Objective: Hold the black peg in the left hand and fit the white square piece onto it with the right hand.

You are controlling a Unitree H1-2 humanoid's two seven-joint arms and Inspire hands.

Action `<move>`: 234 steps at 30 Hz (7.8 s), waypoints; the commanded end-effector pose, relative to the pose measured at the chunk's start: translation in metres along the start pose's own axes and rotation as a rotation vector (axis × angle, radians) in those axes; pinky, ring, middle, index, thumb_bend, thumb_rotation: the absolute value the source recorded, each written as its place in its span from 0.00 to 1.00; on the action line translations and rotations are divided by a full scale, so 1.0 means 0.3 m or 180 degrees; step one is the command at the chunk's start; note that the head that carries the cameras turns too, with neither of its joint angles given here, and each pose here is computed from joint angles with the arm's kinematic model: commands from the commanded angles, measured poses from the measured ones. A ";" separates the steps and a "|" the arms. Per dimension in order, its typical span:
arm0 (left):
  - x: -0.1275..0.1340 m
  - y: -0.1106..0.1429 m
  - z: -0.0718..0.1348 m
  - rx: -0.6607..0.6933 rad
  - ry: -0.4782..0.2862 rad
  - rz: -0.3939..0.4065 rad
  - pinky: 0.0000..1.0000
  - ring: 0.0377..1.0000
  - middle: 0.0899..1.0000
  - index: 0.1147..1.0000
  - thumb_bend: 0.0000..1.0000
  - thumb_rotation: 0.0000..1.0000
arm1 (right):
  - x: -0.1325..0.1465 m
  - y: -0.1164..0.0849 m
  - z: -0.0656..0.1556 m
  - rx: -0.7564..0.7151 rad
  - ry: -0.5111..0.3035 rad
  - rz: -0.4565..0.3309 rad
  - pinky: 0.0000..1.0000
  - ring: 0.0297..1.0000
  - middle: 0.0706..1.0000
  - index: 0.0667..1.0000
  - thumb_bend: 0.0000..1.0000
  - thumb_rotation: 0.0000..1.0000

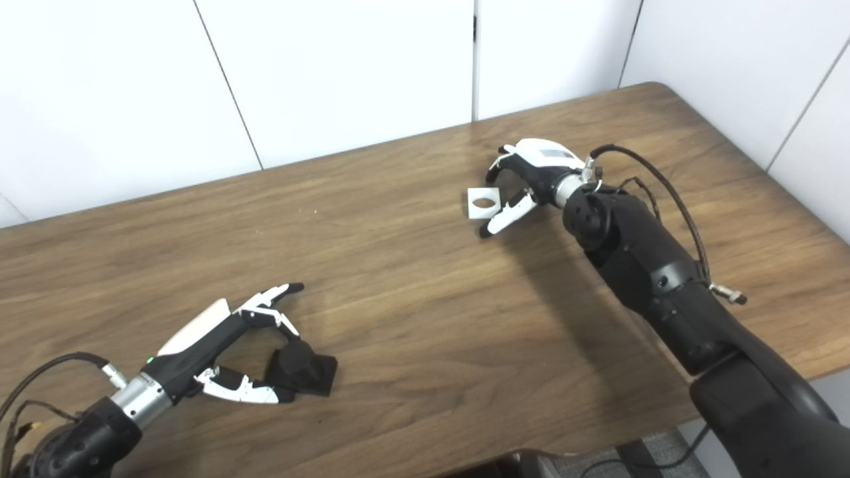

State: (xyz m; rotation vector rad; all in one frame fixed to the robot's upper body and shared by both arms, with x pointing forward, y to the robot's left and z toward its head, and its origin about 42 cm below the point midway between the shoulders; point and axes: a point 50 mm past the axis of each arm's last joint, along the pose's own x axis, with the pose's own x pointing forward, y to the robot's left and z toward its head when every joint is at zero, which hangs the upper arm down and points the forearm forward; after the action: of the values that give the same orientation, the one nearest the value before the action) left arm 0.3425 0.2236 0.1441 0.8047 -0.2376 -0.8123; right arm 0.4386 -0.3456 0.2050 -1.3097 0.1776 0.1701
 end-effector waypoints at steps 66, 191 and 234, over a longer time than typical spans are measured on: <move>-0.045 0.003 -0.027 0.0023 0.0184 -0.0089 1.00 1.00 0.99 0.42 0.52 0.06 | 0.005 0.087 0.006 0.0071 -0.0013 -0.0305 0.87 0.87 0.86 0.46 0.52 0.15; -0.052 0.004 -0.021 0.0007 0.0224 -0.0105 1.00 1.00 0.99 0.42 0.52 0.07 | -0.020 0.094 -0.007 0.0099 -0.0023 -0.0005 0.97 0.92 0.83 0.44 0.52 0.13; -0.011 -0.020 0.005 0.0041 0.0254 -0.0133 1.00 1.00 1.00 0.42 0.52 0.07 | -0.221 -0.137 0.335 -0.0079 -0.1443 -0.0353 0.88 0.90 0.82 0.44 0.52 0.14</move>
State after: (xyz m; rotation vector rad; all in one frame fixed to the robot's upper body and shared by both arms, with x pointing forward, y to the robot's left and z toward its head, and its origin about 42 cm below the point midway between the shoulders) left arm 0.3361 0.2229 0.1471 0.8141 -0.2099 -0.8019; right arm 0.3885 -0.2669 0.2604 -1.2706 -0.1775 0.3775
